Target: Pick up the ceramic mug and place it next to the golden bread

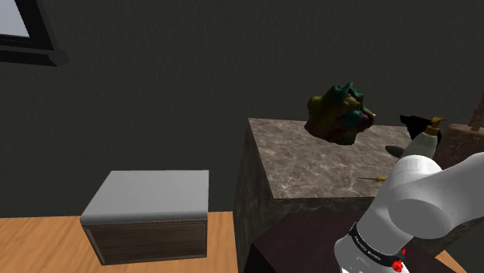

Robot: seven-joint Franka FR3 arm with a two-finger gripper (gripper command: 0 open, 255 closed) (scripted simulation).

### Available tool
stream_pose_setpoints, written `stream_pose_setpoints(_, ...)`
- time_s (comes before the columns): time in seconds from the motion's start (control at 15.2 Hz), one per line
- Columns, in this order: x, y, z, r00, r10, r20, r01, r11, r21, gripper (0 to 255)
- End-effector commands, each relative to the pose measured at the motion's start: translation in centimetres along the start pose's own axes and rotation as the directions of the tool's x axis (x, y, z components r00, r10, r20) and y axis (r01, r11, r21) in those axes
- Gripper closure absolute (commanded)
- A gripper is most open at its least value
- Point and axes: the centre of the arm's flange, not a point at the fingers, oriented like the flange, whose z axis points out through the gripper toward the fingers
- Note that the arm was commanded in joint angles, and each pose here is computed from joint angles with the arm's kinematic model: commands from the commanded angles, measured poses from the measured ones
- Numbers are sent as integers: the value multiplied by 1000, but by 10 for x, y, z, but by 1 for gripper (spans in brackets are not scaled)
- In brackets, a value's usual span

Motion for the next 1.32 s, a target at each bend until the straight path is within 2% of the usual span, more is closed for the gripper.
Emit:
stream_pose_setpoints(0.0, 14, -10, 18, 1000, -30, -10, 30, 999, 41, 255)
stream_pose_setpoints(0.13, 14, -10, 18, 1000, -30, -10, 30, 999, 41, 255)
stream_pose_setpoints(0.2, 13, -12, 15, 1000, -29, -10, 30, 999, 41, 0)
stream_pose_setpoints(0.46, 5, -10, 6, 1000, -29, -11, 29, 999, 41, 0)
stream_pose_setpoints(0.53, 14, -10, 18, 1000, -30, -10, 30, 999, 41, 0)
stream_pose_setpoints(0.79, 14, -8, -32, 1000, -30, -10, 30, 999, 41, 0)
stream_pose_setpoints(1.25, 14, -8, -32, 1000, -30, -10, 30, 999, 41, 0)
